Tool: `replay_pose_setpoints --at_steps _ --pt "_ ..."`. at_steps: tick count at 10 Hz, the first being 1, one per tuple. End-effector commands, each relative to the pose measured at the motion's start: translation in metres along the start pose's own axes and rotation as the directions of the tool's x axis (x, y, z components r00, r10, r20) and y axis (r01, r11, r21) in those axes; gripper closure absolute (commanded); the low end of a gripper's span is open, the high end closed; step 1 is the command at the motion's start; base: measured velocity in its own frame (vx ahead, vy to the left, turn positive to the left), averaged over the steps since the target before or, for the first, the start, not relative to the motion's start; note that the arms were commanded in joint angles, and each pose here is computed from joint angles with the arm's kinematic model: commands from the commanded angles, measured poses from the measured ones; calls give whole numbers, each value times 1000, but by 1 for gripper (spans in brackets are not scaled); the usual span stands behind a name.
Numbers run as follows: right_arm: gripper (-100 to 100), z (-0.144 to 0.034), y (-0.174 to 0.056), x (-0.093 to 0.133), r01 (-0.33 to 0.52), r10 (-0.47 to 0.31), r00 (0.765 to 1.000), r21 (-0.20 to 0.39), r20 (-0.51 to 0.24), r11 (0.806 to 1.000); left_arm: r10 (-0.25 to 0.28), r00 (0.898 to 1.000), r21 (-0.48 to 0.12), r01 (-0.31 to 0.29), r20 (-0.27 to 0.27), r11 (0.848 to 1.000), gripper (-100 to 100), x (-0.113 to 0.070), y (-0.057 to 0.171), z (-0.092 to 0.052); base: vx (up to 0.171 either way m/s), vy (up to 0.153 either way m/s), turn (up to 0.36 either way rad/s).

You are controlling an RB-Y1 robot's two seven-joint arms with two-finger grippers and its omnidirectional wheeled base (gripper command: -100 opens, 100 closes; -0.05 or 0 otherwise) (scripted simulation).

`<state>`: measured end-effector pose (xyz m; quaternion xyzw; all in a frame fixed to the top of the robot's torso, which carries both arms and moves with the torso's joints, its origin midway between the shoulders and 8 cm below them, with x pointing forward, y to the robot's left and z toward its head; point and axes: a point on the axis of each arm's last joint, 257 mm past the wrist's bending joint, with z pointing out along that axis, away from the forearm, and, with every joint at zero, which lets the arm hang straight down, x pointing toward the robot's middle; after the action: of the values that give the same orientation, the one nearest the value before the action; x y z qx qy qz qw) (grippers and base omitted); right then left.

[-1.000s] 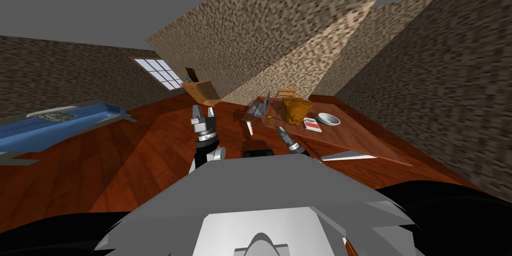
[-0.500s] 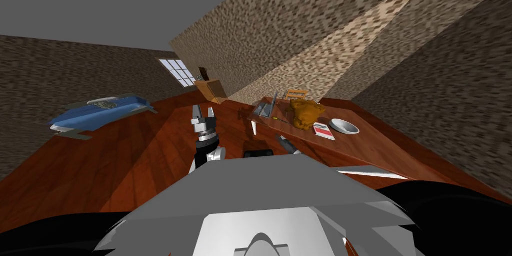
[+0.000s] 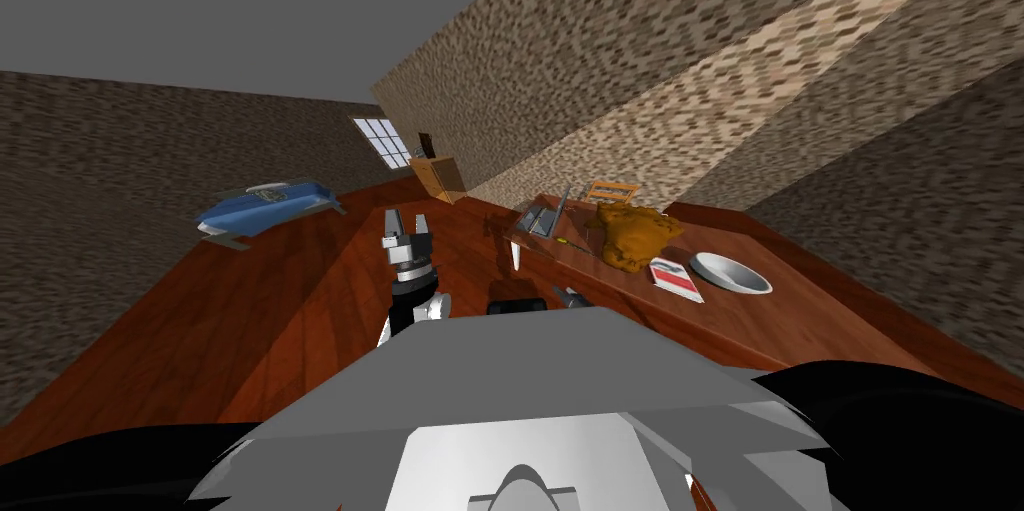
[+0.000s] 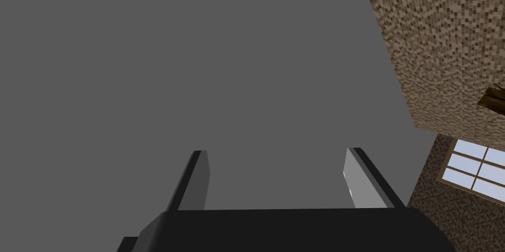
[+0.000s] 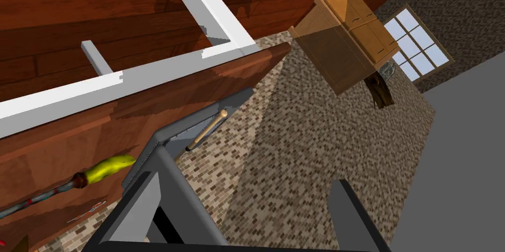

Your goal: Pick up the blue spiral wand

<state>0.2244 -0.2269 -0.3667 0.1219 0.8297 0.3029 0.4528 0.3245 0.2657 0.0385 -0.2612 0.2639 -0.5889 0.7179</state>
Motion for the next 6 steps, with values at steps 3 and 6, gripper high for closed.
replay_pose_setpoints --at_steps 3,6 --pt "-100 -35 -53 52 65 -46 984 104 -170 992 0 1000 0 0 0 1000 0 0 0 0 34 20 243" --pt "-100 -81 -104 94 148 -77 940 194 -333 970 0 1000 0 0 0 1000 0 0 0 0 61 23 316"
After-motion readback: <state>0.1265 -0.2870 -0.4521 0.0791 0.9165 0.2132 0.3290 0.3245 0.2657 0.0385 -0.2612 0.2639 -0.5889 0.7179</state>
